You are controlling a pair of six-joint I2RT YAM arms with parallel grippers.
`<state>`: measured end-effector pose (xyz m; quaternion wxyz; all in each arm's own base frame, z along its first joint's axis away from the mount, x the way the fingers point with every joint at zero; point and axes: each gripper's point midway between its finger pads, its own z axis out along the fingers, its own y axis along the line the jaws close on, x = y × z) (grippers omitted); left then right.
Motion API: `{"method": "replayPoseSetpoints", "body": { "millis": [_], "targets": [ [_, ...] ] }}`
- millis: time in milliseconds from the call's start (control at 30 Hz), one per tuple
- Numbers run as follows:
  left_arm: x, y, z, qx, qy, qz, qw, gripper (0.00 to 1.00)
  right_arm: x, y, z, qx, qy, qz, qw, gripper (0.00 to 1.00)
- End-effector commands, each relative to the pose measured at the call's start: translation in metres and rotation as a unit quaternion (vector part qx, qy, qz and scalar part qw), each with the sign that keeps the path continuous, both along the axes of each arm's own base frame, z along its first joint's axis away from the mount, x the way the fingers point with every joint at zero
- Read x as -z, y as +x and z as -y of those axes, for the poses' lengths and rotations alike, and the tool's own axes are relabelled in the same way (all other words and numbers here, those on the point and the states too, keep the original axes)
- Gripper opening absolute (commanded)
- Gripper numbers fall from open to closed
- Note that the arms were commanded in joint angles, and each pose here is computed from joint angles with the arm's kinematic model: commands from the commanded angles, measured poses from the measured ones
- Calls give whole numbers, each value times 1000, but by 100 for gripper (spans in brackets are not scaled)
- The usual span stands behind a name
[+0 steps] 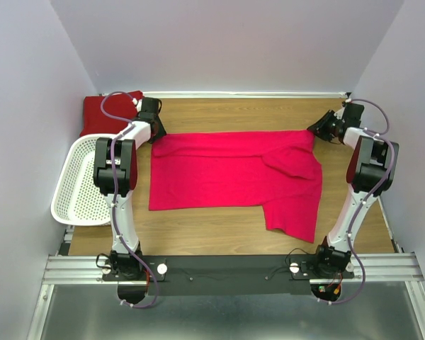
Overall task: Fold and stack the t-shirts
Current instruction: Fold the tshirt
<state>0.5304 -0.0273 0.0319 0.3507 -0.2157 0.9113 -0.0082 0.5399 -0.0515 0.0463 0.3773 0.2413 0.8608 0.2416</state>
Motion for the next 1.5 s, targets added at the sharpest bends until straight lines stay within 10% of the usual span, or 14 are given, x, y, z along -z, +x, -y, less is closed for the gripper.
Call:
{"method": "replayPoseSetpoints", "body": {
  "millis": [0, 300, 500, 733, 1167, 1467],
  "targets": [
    [17, -12, -5, 4, 1, -30, 1000, 46, -3, 16, -3, -21, 29, 18, 999, 38],
    [17, -12, -5, 5, 4, -30, 1000, 46, 11, 24, 0, -13, 38, 8, 999, 32],
    [19, -13, -7, 0, 9, -35, 999, 46, 8, 22, 34, 36, 21, 8, 999, 1],
    [19, -13, -9, -3, 10, -35, 999, 45, 6, 17, 47, 44, 3, 10, 999, 1],
    [-67, 8, 8, 13, 31, 55, 998, 69, -45, 1, 41, 17, -63, 42, 997, 53],
    [-160, -32, 58, 53, 47, 134, 988, 71, -93, -63, -62, -69, -190, 29, 979, 53]
  ]
}}
